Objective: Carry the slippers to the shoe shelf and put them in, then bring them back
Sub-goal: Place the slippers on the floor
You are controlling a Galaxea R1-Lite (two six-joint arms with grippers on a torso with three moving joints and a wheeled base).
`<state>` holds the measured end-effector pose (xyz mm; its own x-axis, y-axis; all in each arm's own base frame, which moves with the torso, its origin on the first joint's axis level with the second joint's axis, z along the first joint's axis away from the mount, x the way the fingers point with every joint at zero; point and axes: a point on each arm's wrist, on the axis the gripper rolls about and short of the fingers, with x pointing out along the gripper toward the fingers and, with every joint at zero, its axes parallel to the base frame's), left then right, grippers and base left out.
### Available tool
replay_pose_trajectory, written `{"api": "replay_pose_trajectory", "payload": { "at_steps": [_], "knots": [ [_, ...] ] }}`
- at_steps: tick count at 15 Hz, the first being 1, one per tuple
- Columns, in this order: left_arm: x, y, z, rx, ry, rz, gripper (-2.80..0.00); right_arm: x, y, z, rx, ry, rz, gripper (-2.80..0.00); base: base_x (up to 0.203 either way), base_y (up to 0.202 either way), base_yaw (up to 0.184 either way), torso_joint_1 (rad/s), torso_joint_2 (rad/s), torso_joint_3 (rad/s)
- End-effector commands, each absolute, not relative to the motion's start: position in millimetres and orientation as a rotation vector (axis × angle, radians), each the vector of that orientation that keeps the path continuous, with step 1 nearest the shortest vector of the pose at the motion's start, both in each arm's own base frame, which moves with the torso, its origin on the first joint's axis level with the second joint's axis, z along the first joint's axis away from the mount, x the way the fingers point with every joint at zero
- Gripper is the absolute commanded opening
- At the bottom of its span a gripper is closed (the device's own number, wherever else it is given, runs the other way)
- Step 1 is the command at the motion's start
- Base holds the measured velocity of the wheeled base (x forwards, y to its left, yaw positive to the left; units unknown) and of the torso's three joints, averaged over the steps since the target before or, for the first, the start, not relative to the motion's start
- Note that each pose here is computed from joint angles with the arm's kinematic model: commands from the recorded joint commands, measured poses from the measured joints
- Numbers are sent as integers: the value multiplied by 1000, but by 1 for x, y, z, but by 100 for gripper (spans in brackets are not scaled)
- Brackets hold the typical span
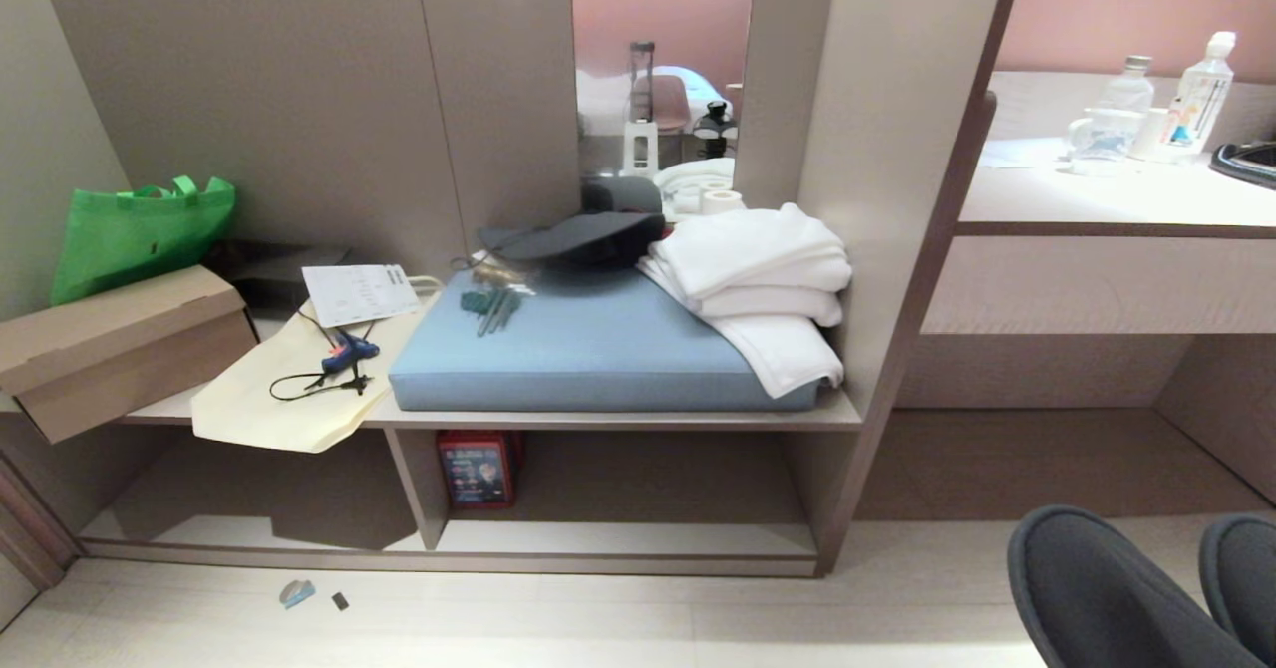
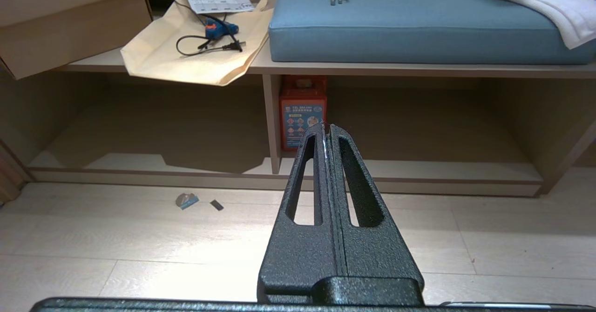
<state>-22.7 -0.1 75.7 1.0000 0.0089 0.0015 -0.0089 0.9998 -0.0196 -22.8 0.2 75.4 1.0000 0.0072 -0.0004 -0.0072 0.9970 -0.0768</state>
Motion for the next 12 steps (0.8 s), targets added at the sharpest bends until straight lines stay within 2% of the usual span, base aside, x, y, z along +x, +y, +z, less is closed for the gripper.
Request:
{"api": "replay_pose_trajectory", "payload": {
  "at_steps": [1,7,12],
  "knots": [
    [-23,0,76,-18,-2,9,-280,-23,0,76,-78,1,8,-280,0,0,0,0,0,0],
    [-23,0,76,-17,-2,9,-280,-23,0,75,-74,3,8,-280,0,0,0,0,0,0],
    [-23,0,76,-17,-2,9,-280,-23,0,75,-72,3,6,-280,-1,4,-151,2,3,5]
  ]
}}
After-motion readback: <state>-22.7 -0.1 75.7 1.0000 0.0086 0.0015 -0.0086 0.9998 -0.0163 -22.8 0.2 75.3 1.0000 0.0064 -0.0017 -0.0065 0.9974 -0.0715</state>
